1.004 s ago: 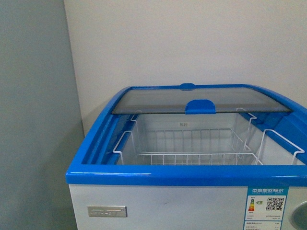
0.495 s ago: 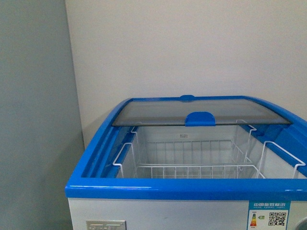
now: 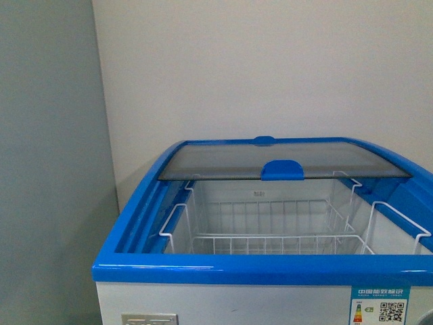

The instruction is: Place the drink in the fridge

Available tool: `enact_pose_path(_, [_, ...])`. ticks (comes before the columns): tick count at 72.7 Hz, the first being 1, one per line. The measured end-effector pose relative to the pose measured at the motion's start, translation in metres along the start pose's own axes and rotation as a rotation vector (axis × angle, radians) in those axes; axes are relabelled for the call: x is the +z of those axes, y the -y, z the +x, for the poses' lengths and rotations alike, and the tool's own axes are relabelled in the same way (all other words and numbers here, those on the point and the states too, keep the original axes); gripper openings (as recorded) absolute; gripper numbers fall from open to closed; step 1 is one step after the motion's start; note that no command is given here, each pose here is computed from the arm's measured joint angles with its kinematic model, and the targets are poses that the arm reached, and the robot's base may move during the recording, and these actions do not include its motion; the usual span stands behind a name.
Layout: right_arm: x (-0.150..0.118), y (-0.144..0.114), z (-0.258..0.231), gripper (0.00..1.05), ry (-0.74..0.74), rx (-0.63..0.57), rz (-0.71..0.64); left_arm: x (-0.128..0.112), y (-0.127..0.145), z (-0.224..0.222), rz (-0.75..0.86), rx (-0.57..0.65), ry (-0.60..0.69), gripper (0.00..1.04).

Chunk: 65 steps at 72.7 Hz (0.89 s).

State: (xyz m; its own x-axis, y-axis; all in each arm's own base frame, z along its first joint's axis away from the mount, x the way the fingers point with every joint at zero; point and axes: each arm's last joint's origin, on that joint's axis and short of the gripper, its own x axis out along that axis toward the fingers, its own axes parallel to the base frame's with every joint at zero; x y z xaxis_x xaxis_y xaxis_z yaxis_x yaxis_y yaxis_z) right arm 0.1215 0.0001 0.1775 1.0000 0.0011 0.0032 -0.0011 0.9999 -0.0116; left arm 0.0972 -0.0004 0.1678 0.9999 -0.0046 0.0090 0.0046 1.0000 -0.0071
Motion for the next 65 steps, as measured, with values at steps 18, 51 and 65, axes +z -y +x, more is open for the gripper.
enact_pose_path(18, [0.001, 0.0, -0.006, 0.03, 0.033, 0.0, 0.0, 0.0, 0.0, 0.0, 0.0, 0.0, 0.0, 0.03])
enact_pose_path(51, [-0.003, 0.0, -0.02, 0.03, 0.004, 0.0, 0.0, 0.0, 0.0, 0.0, 0.0, 0.0, 0.0, 0.03])
enact_pose_path(65, [-0.002, 0.0, -0.026, 0.03, 0.029, 0.0, 0.0, 0.0, 0.0, 0.0, 0.0, 0.0, 0.0, 0.03])
